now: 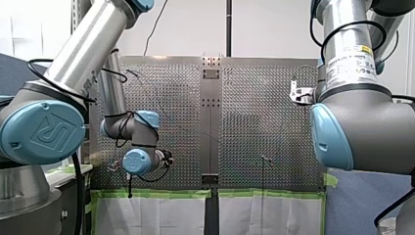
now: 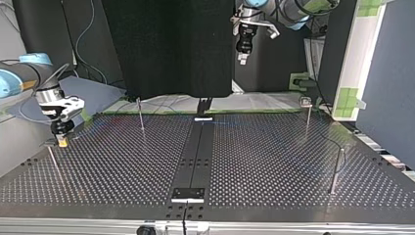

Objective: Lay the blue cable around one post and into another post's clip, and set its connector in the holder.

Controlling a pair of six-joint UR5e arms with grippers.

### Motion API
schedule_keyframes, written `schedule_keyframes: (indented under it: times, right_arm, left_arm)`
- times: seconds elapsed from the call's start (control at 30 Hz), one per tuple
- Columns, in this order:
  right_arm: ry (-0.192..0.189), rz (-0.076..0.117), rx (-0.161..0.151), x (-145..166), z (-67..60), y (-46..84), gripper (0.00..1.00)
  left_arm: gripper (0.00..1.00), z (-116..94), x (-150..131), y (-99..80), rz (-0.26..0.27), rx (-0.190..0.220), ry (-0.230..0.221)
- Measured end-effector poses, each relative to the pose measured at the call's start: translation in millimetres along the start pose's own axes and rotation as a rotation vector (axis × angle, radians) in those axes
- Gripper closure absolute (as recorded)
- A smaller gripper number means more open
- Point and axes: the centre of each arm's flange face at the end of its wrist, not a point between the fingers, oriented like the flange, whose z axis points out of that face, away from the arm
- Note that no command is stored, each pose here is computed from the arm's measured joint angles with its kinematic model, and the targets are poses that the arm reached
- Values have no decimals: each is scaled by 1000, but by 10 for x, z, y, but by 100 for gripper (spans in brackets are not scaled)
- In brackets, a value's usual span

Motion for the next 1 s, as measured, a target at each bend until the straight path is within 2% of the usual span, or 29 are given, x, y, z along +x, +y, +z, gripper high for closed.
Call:
schedule_keyframes:
  times: [0.23, 0.33, 0.53, 0.7, 0.83, 1.0]
  right_arm:
    - [-11, -1, -4, -11, -8, -19, 89]
    - [-28, -7, -24, -23, -32, 5, 89]
    - [-60, -33, -73, 8, -116, 33, 89]
    - [-67, -42, -107, 55, -181, 50, 92]
    - [-55, -32, -120, 84, -220, 74, 92]
    - [-30, -5, -128, 73, -236, 142, 92]
  left_arm:
    - [1, 1, 0, 3, 0, -1, 1]
    - [1, 0, 2, 5, 1, -2, 3]
    - [1, -1, 3, 7, 1, -2, 4]
    - [1, -1, 3, 7, 2, -2, 4]
    - [1, -1, 3, 7, 1, -2, 4]
    - [1, -1, 3, 7, 1, -3, 4]
